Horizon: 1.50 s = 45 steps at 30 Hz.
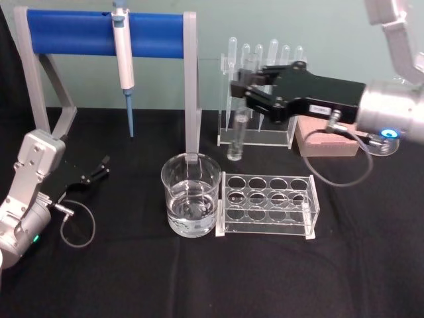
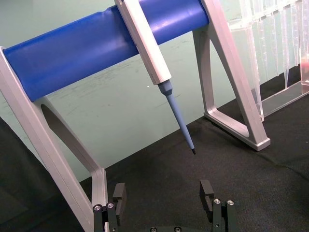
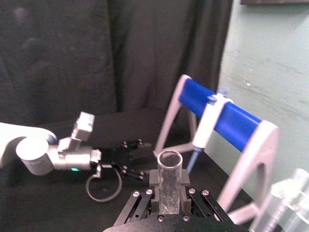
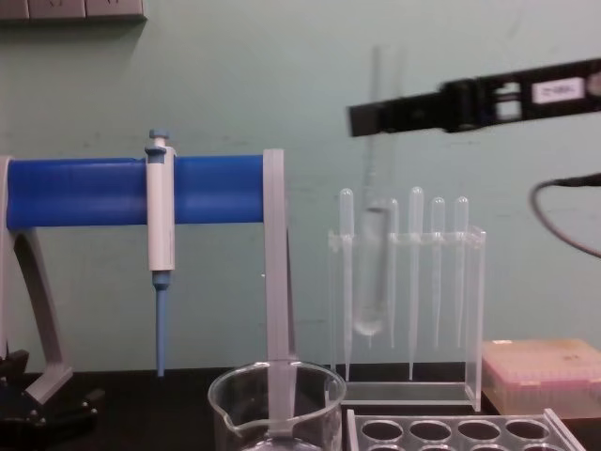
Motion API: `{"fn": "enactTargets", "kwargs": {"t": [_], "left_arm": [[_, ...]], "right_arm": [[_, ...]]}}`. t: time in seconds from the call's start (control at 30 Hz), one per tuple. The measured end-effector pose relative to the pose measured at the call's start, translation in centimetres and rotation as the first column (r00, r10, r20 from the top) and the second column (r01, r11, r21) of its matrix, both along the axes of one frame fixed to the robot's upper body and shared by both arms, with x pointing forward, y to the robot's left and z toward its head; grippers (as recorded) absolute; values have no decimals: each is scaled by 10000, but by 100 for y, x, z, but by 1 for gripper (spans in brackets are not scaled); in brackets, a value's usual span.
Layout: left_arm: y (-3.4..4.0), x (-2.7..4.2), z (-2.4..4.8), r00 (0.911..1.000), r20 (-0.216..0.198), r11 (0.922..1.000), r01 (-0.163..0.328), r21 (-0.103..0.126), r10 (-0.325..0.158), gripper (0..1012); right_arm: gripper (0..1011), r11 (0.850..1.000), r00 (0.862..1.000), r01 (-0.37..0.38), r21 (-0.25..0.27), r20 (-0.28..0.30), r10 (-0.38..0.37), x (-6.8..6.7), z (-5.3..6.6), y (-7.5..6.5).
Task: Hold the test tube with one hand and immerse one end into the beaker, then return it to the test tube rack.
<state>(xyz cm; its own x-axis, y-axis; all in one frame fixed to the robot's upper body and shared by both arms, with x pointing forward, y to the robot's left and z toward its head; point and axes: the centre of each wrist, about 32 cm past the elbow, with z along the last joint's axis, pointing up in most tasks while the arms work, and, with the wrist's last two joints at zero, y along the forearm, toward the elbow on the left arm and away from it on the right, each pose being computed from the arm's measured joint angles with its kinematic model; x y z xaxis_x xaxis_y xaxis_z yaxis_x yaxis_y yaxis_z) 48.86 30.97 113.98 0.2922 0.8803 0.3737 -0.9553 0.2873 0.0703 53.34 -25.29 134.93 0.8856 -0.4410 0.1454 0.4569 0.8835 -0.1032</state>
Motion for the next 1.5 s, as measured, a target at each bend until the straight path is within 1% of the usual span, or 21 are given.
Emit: {"fn": "enactTargets", "kwargs": {"t": [0.1,0.17,0.2,0.3,0.37,0.53,0.57,0.63,0.67,0.7,0.73,0.77,0.83,0.87,0.93,0.97,1.07,1.13,1.17,1.3,1.5], "left_arm": [[0,0,0,10000,0,10000,0,0,0,1000],[0,0,0,10000,0,10000,1,0,-1,1000],[0,0,0,10000,0,10000,0,0,0,1000],[0,0,0,10000,0,10000,0,0,0,1000],[0,0,0,10000,0,10000,1,0,-1,1000],[0,0,0,10000,0,10000,0,-1,0,1000],[0,0,0,10000,0,10000,1,0,-1,1000],[0,0,0,10000,0,10000,1,0,-1,1000],[0,0,0,10000,0,10000,1,0,-1,1000],[0,0,0,10000,-1,10000,0,0,0,1000],[0,0,0,10000,0,10000,1,0,-1,1000],[0,0,0,10000,0,10000,0,0,0,1000],[0,0,0,10000,0,10000,0,-1,0,1000],[0,0,0,10000,0,10000,0,0,0,1000],[0,0,0,10000,0,10000,0,1,0,1000],[0,0,0,10000,0,10000,0,0,0,1000],[0,0,0,10000,0,10000,1,0,-1,1000],[0,0,0,10000,0,10000,0,0,0,1000],[0,0,0,10000,1,10000,0,0,0,1000],[0,0,0,10000,-1,10000,1,0,-1,1000],[0,0,0,10000,0,10000,0,0,0,1000]], "right_arm": [[241,9994,9994,-340,84,-109,341,46,-1,159],[241,9989,9988,-456,116,-163,458,68,-13,219],[239,9984,9982,-550,133,-251,553,90,-42,276],[239,9977,9972,-662,139,-342,666,129,-93,356],[241,9972,9965,-739,94,-385,743,177,-173,436],[241,9970,9963,-767,39,-383,768,243,-295,511],[241,9971,9964,-754,39,-389,755,268,-354,532],[241,9974,9965,-725,47,-408,726,298,-438,555],[241,9974,9965,-725,47,-408,726,298,-438,555],[241,9975,9966,-700,53,-441,702,313,-501,568],[241,9976,9966,-687,56,-455,689,319,-529,573],[239,9980,9966,-636,51,-518,637,335,-607,580],[241,9982,9965,-600,36,-581,601,344,-677,589],[241,9985,9964,-555,9,-642,554,351,-743,590],[241,9987,9961,-499,-32,-737,495,357,-834,592],[241,9987,9961,-499,-32,-737,495,357,-834,592],[241,9991,9954,-422,-104,-865,411,361,-966,598],[241,9991,9951,-405,-117,-904,393,361,-1012,601],[241,9991,9948,-395,-124,-947,382,362,-1057,602],[241,9990,9941,-421,-133,-1009,406,360,-1130,605],[241,9988,9937,-477,-145,-1017,460,356,-1172,604]]}}
